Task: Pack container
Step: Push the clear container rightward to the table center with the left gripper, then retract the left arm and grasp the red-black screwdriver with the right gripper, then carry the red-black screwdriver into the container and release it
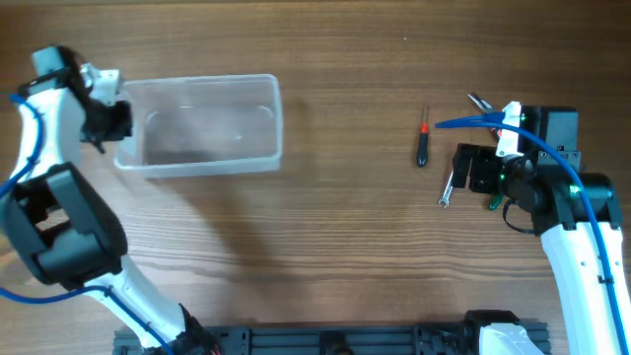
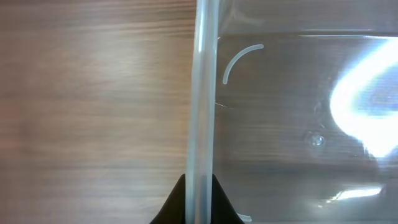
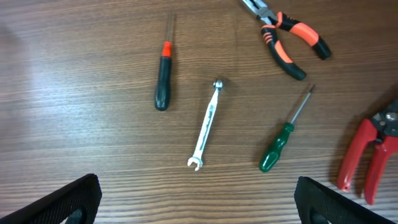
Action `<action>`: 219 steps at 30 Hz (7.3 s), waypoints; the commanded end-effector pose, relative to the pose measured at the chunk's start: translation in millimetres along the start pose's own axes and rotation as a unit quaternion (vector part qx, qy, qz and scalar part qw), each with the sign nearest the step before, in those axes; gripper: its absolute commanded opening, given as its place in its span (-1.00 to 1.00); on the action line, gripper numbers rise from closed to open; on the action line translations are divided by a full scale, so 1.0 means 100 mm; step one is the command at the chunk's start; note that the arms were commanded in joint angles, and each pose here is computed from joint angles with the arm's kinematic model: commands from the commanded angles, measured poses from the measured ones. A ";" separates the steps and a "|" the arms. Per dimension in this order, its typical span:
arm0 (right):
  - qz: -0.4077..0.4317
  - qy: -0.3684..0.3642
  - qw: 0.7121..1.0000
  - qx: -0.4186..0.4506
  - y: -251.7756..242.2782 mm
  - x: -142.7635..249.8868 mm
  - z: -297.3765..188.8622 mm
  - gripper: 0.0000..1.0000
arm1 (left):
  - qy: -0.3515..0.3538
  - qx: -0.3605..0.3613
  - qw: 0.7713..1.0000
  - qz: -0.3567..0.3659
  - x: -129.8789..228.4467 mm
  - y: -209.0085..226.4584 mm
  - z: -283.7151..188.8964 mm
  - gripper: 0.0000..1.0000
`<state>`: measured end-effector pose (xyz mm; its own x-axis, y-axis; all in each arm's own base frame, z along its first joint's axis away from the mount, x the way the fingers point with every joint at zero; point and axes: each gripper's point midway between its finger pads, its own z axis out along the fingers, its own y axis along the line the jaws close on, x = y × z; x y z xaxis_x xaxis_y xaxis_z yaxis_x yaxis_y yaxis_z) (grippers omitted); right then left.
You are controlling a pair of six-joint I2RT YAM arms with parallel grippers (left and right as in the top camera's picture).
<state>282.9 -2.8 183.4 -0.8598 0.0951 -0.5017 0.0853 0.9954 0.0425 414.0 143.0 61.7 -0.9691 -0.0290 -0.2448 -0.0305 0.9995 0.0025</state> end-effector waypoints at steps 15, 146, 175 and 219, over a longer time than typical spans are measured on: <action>0.011 -0.027 0.999 0.021 -0.14 -0.14 -0.28 1.00 | 0.101 0.125 0.979 0.123 0.38 -1.96 -0.29 -0.92; 0.066 0.167 0.984 0.012 0.41 -0.21 1.90 0.99 | -0.135 0.033 0.978 -0.154 0.47 -0.98 -1.90 1.00; 0.010 0.245 0.969 0.036 0.30 0.22 2.22 -0.10 | -0.135 0.033 0.978 -0.154 0.47 -0.98 -1.90 0.99; -0.585 -0.022 0.769 -0.258 2.34 -0.24 0.27 -0.91 | -0.135 0.033 0.978 -0.154 0.47 -0.98 -1.90 0.99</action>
<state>341.1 207.9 220.0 -0.3136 -0.7804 -0.5409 -0.8831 0.4491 -0.1360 322.9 42.6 231.2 -0.8220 -0.3220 -0.4697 -0.2837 0.9467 -0.1524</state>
